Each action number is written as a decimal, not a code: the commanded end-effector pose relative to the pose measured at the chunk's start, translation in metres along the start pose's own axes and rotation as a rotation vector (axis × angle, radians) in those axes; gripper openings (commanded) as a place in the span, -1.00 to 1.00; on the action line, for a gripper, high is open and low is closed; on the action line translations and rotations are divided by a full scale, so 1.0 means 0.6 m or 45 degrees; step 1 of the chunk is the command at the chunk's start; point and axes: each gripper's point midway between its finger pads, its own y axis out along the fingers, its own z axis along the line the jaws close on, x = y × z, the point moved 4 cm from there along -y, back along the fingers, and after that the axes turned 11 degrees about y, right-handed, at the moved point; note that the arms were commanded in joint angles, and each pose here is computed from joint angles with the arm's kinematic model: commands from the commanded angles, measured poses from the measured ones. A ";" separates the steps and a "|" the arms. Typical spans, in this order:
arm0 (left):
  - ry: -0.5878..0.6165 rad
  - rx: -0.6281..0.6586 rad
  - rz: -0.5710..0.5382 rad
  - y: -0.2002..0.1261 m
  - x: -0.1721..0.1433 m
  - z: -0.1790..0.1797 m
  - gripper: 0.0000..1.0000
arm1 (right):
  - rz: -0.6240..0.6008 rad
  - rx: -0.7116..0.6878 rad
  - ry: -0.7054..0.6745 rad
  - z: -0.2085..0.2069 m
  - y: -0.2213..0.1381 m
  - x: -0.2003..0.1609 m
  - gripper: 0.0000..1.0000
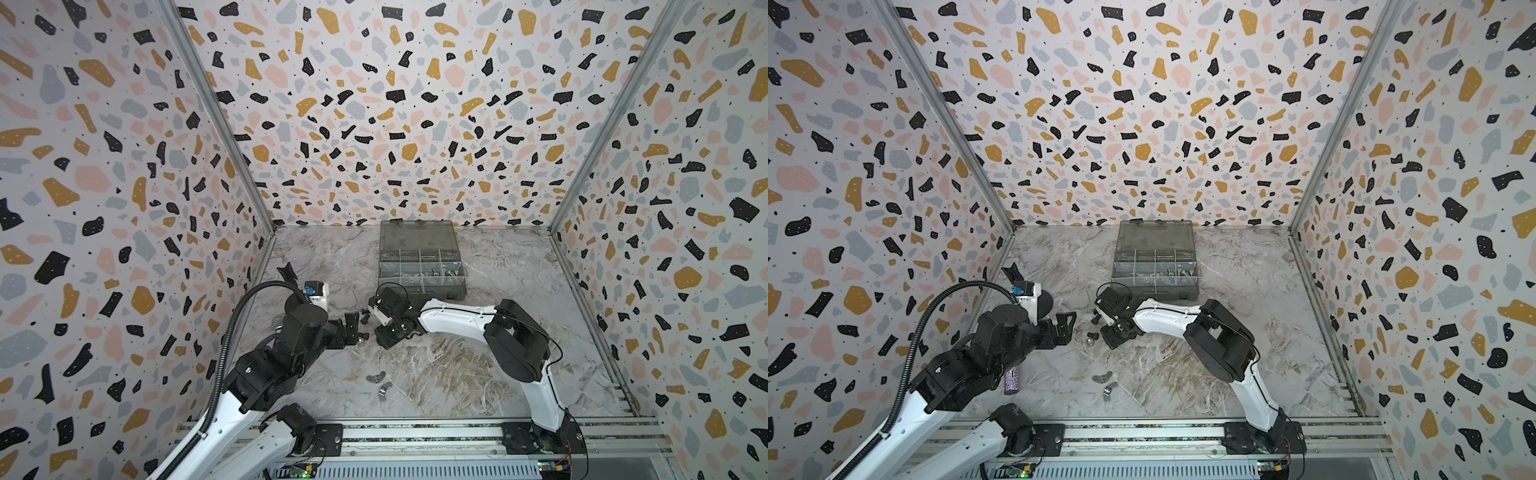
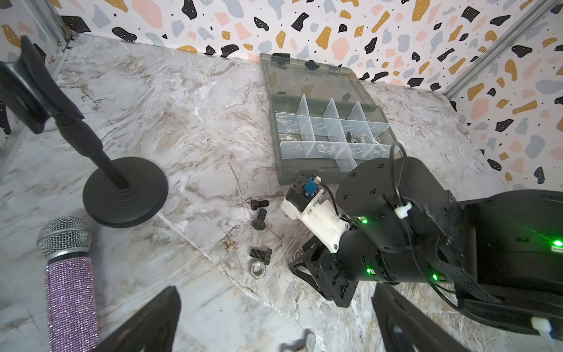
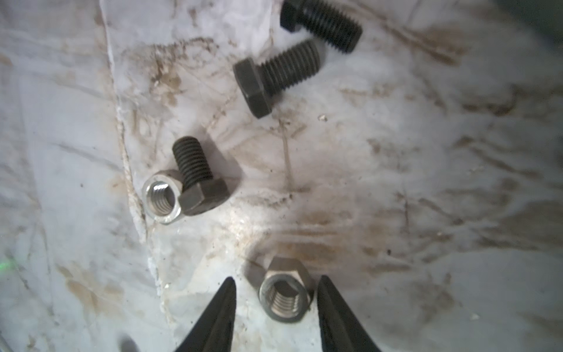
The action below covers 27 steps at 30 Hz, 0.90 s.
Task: Sort the screws and nuts into containers
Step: Pick up the nut from the center of the table.
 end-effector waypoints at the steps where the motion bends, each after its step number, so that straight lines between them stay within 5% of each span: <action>1: 0.005 0.021 -0.011 -0.001 0.001 0.006 0.99 | 0.049 -0.059 0.008 -0.007 0.001 -0.008 -0.11; 12: -0.003 0.019 -0.027 -0.003 0.002 0.006 0.99 | 0.115 -0.177 -0.006 -0.029 0.002 -0.027 -0.24; 16: -0.002 0.021 -0.024 0.000 0.000 0.006 0.99 | 0.121 -0.199 -0.014 -0.035 0.006 -0.028 -0.44; 27: 0.001 0.032 -0.021 0.001 0.001 0.007 0.99 | 0.115 -0.182 -0.024 -0.028 0.014 -0.019 -0.35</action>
